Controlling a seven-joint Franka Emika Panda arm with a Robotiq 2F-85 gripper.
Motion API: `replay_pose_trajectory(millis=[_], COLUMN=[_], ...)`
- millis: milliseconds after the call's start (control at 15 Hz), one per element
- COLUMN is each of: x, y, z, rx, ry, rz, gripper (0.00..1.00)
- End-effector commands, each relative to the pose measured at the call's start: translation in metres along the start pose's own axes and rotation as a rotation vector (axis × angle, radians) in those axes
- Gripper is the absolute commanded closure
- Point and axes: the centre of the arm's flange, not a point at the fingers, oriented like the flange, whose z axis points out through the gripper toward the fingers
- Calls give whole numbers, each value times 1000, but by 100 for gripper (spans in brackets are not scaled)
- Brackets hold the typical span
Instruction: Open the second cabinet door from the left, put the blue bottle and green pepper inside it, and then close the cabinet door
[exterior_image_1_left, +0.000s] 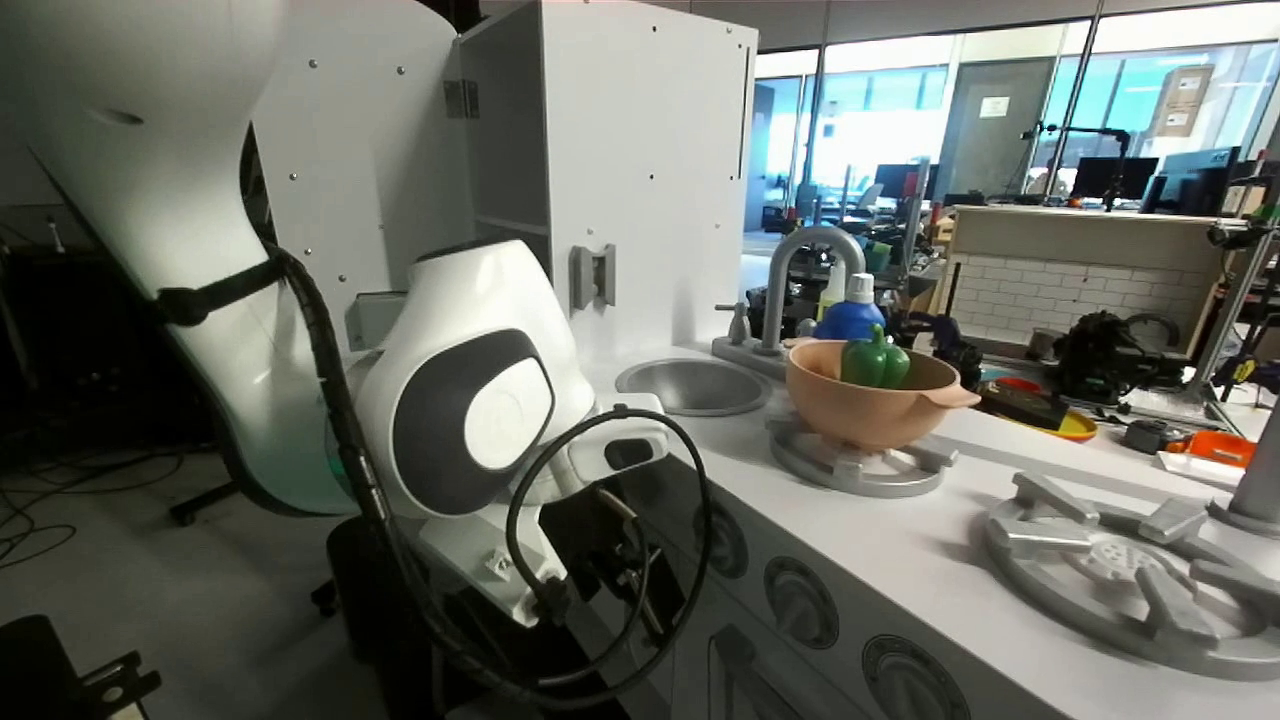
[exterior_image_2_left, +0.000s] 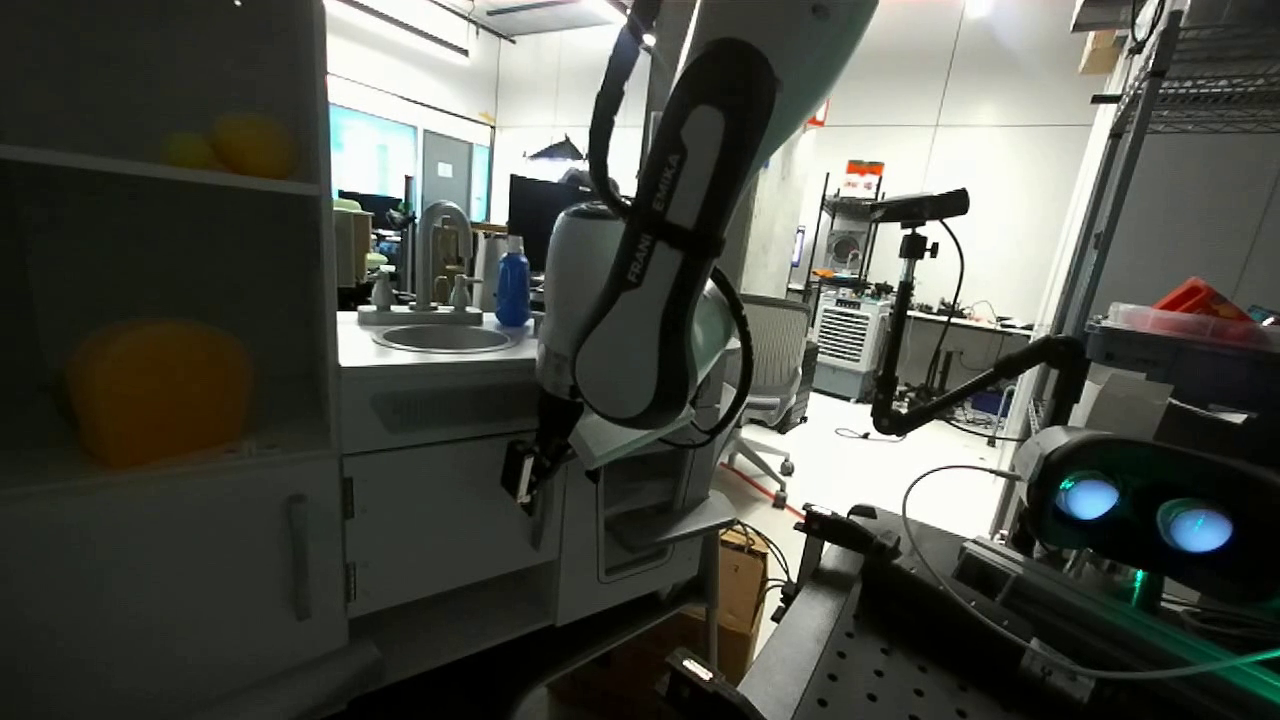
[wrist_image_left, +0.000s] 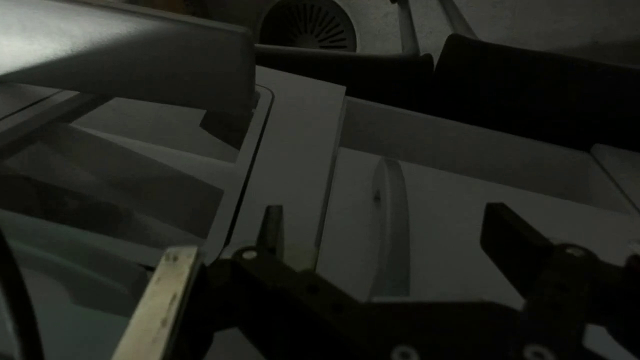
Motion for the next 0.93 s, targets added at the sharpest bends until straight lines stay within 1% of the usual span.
replay_pose_trajectory(millis=[0,200,467,867], x=[-23,-32,-26,-16], y=[-4,-5,-6,-6], z=[9,11,3,2], rx=[14,22,24,21], ry=[53,105,165,193], rz=[8,41,79,91], gripper=[0,0,0,0])
